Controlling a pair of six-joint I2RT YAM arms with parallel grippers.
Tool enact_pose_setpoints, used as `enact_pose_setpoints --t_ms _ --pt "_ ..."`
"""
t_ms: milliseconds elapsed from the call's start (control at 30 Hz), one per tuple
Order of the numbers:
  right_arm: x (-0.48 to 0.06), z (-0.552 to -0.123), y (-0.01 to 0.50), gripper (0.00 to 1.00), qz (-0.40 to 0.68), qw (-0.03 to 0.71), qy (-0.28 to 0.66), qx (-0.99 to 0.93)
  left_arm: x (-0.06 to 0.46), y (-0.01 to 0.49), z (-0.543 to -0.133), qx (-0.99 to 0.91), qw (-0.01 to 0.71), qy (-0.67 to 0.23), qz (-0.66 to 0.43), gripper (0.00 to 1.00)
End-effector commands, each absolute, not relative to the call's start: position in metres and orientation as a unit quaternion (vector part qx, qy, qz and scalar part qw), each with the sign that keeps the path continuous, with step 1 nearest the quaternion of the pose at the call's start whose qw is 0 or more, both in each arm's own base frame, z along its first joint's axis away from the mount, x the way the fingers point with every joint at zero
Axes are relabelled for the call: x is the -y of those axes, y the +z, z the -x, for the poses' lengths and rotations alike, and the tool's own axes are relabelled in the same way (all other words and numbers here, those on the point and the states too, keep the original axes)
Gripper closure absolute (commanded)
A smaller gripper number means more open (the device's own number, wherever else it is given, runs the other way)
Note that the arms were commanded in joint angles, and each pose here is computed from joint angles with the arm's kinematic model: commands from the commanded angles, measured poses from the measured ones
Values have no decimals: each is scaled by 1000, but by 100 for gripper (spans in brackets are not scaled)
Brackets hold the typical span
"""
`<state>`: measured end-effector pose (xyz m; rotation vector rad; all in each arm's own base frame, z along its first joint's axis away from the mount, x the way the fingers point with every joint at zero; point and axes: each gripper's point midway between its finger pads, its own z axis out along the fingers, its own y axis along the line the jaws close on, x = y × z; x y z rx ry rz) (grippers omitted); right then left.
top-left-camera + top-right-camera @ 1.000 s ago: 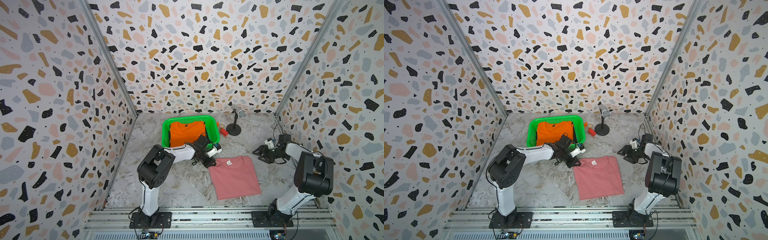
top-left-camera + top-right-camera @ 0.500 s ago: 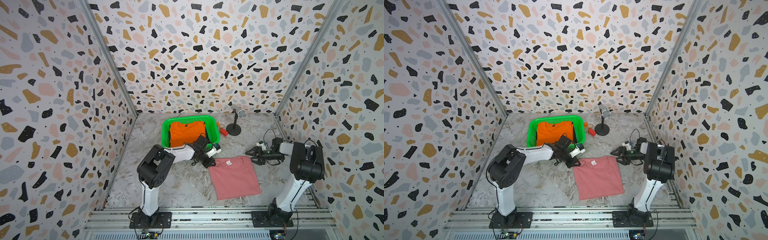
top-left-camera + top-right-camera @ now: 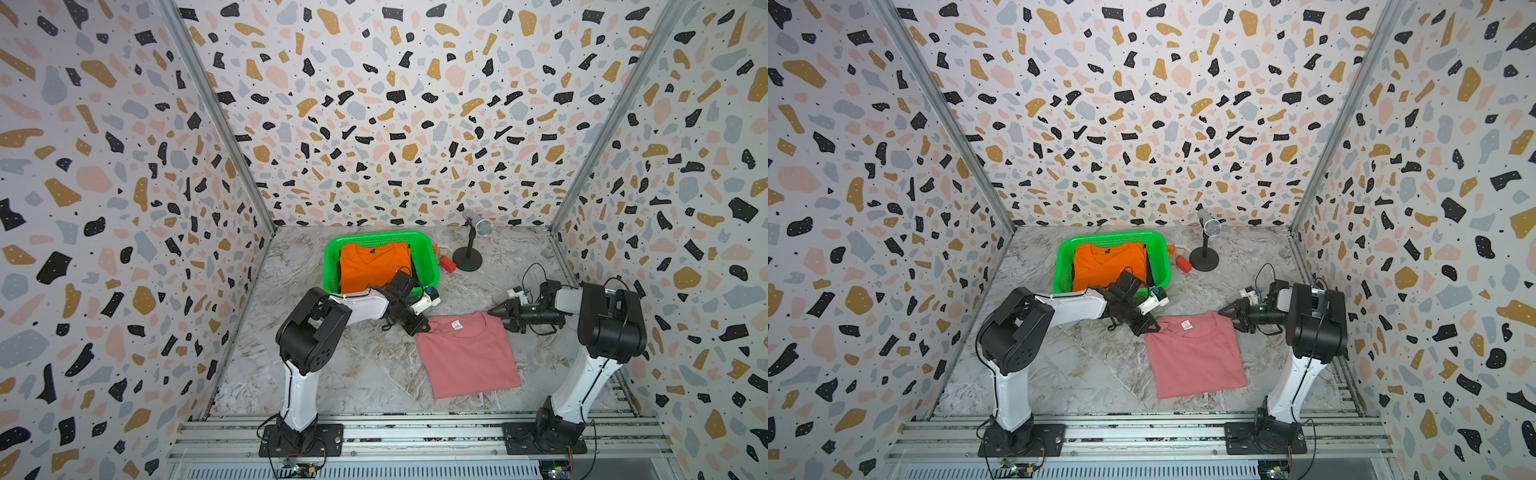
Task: Put the folded t-shirts into the basket
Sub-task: Pick up the T-shirt from the center of the board.
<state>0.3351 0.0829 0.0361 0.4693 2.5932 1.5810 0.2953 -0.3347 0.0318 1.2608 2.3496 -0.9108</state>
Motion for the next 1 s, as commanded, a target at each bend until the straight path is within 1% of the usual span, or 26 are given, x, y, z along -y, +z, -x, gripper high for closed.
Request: enact_pose_setpoints --t_ms 0,33,100,167,233,300,633,967 --pt "-88 -338 47 62 -147 47 532 -832 330 24 -298 -823 162 -311 -448 100" --pt "-89 -339 50 65 -144 53 535 -831 329 22 -298 -824 160 -310 -447 100" --pt "-90 -342 55 78 -138 63 540 -828 329 20 -298 -825 158 -310 -446 100" --pt "-90 -343 59 85 -134 68 543 -826 329 19 -298 -826 156 -309 -445 100" --pt "-90 -344 62 95 -130 74 545 -825 329 18 -298 -826 155 -310 -445 100" --pt "-90 -345 66 100 -126 80 545 -825 329 19 -298 -825 155 -310 -446 100" --pt "-83 -353 86 100 -95 144 511 -842 330 28 -299 -821 158 -314 -449 100" --pt "-83 -352 123 100 -72 224 504 -831 339 78 -294 -802 179 -352 -448 100"
